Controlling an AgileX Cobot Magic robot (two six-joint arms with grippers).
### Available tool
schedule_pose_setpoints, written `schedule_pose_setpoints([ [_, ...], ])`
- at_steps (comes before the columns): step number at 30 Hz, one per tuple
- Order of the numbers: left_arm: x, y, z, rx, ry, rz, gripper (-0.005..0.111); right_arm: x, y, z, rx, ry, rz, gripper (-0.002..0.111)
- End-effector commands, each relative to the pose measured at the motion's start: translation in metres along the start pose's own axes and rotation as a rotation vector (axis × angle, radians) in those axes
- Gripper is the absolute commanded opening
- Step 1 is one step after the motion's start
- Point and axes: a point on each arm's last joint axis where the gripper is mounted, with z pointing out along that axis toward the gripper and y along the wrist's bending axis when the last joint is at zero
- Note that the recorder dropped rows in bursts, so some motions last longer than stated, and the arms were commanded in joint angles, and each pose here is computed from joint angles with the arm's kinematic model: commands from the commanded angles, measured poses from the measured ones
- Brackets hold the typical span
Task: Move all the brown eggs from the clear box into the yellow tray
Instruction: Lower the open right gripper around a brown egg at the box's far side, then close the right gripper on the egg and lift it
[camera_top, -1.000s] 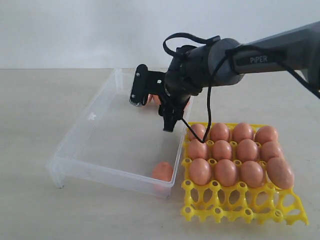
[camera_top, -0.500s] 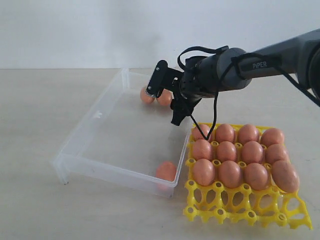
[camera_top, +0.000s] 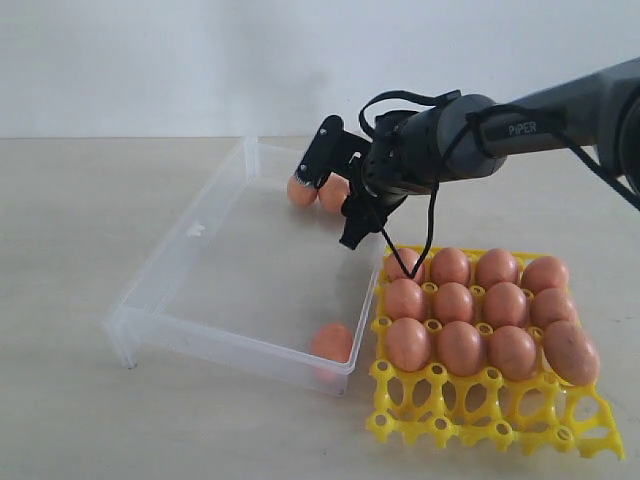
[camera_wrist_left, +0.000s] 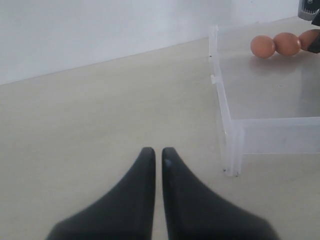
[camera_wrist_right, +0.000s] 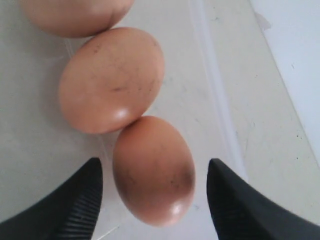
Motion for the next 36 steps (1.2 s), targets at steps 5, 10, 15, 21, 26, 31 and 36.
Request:
schedule_pose_setpoints([
  [5, 0.001, 0.000, 0.000, -0.004, -0.003, -0.012, 0.004, 0.007, 0.004, 0.011, -0.021, 0.016, 0.025, 0.054],
  [10, 0.001, 0.000, 0.000, -0.004, -0.003, -0.012, 0.004, 0.014, 0.015, 0.023, -0.041, 0.043, 0.003, 0.054],
  [15, 0.001, 0.000, 0.000, -0.004, -0.003, -0.012, 0.004, 0.016, 0.015, 0.023, -0.036, 0.065, 0.005, 0.041],
  [21, 0.001, 0.000, 0.000, -0.004, -0.003, -0.012, 0.004, 0.016, 0.015, 0.023, -0.037, 0.060, 0.008, 0.000],
  [26, 0.001, 0.000, 0.000, -0.004, -0.003, -0.012, 0.004, 0.013, 0.014, 0.020, -0.032, 0.058, 0.008, 0.000],
  [31, 0.001, 0.000, 0.000, -0.004, -0.003, -0.012, 0.004, -0.002, 0.010, -0.003, -0.031, 0.043, 0.083, 0.000],
  [36, 0.001, 0.000, 0.000, -0.004, -0.003, -0.012, 0.004, -0.024, 0.004, -0.024, -0.089, -0.100, 0.226, 0.000],
])
